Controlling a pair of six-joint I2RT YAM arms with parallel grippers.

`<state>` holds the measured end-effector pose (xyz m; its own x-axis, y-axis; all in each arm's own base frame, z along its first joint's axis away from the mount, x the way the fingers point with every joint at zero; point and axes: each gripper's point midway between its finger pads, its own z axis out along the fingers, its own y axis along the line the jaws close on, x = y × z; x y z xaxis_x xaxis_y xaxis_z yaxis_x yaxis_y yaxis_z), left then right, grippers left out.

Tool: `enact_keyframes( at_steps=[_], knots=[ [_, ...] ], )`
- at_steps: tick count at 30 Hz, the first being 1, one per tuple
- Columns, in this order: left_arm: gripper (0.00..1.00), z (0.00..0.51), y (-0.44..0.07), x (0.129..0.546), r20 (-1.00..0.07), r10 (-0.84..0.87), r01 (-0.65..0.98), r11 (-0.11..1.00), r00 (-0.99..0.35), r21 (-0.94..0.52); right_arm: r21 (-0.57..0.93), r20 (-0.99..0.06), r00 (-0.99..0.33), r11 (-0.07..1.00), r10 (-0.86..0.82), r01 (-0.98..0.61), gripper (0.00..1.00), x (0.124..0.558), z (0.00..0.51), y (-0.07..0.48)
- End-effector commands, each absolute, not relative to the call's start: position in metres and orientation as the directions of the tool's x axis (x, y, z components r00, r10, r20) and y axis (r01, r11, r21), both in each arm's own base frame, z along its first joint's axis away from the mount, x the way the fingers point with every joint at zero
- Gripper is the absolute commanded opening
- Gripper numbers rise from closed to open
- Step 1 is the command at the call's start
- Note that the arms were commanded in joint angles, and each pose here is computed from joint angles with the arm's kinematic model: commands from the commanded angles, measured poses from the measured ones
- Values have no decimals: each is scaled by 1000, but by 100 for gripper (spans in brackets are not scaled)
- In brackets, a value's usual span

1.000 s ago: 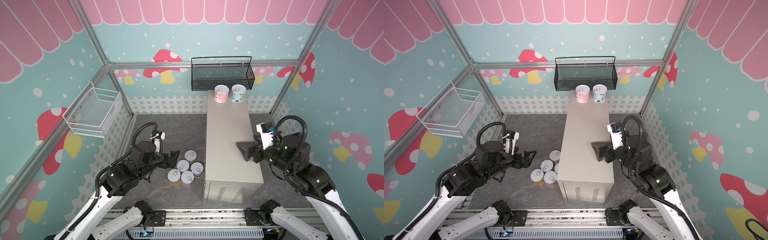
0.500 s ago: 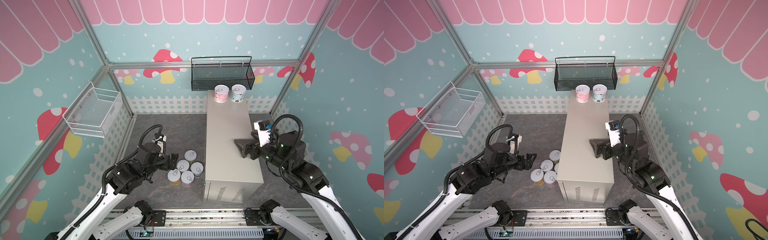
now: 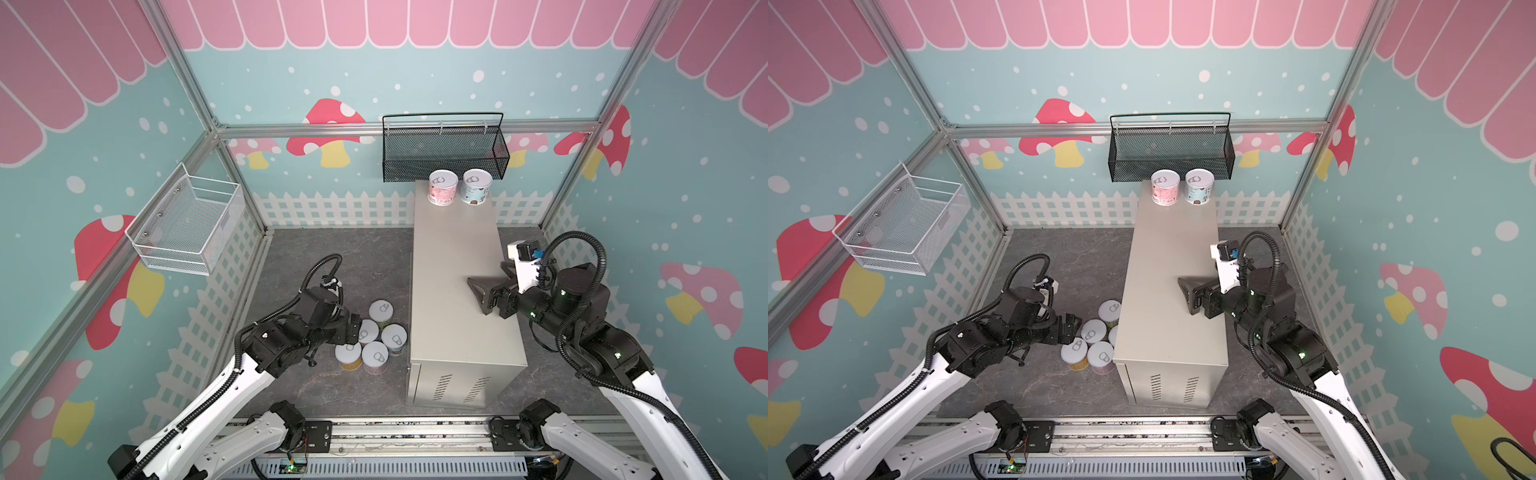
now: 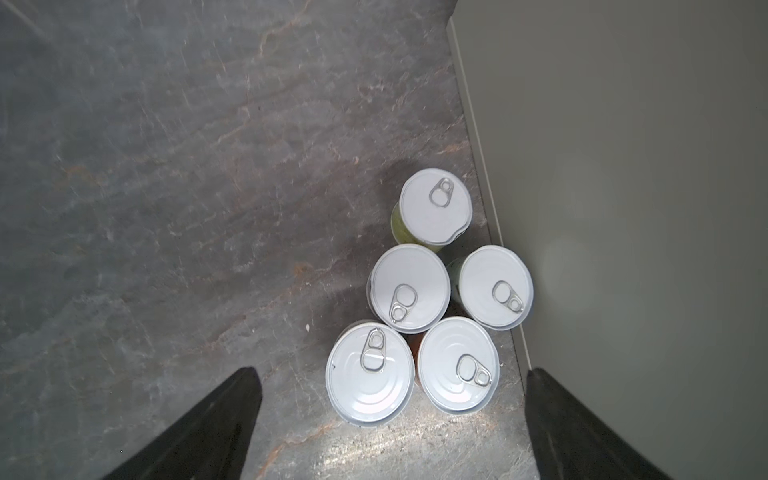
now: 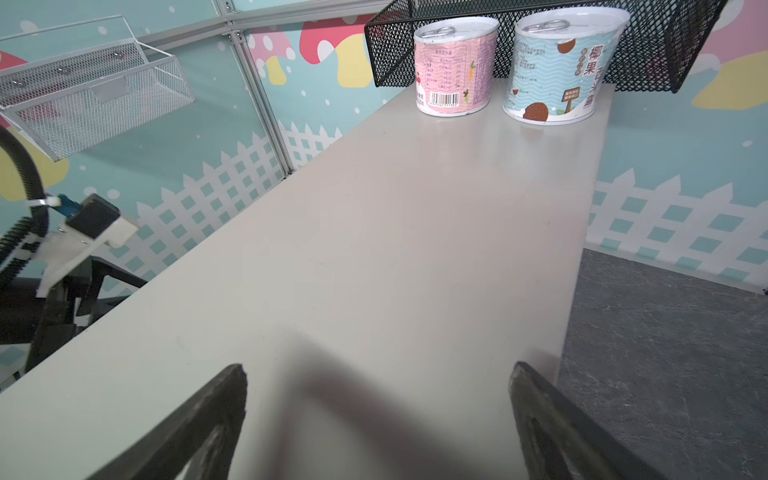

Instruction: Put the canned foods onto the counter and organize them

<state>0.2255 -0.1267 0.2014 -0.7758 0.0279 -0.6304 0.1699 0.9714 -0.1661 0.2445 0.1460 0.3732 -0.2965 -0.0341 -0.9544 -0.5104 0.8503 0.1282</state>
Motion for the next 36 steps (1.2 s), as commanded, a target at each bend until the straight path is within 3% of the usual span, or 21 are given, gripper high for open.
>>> enact_keyframes(
  at_steps=[1, 6, 10, 15, 19, 25, 36],
  knots=[
    [99, 186, -122, 223, -596, -73, 69, 975, -800, -212, 158, -911, -406, 847, -73, -507, 100, 241, 338, 149],
    [98, 159, -111, 214, -502, -231, -104, 958, -833, -269, 159, -913, -402, 843, -73, -514, 99, 241, 338, 150],
    [96, 127, -115, 203, -421, -271, -152, 944, -866, -294, 153, -917, -392, 848, -69, -507, 100, 238, 343, 147],
    [94, 113, -116, 206, -420, -267, -153, 946, -867, -285, 161, -917, -393, 836, -70, -524, 99, 235, 343, 149],
    [94, 107, -120, 212, -415, -241, -138, 955, -878, -262, 169, -915, -379, 723, -137, -670, 100, 222, 352, 176],
    [94, 100, -119, 217, -406, -207, -130, 969, -890, -210, 92, -911, -331, 660, -247, -745, 100, 220, 392, 198],
    [94, 92, -120, 224, -399, -177, -120, 979, -900, -164, -46, -829, -256, 518, -497, -854, 99, 204, 407, 290]
  ],
)
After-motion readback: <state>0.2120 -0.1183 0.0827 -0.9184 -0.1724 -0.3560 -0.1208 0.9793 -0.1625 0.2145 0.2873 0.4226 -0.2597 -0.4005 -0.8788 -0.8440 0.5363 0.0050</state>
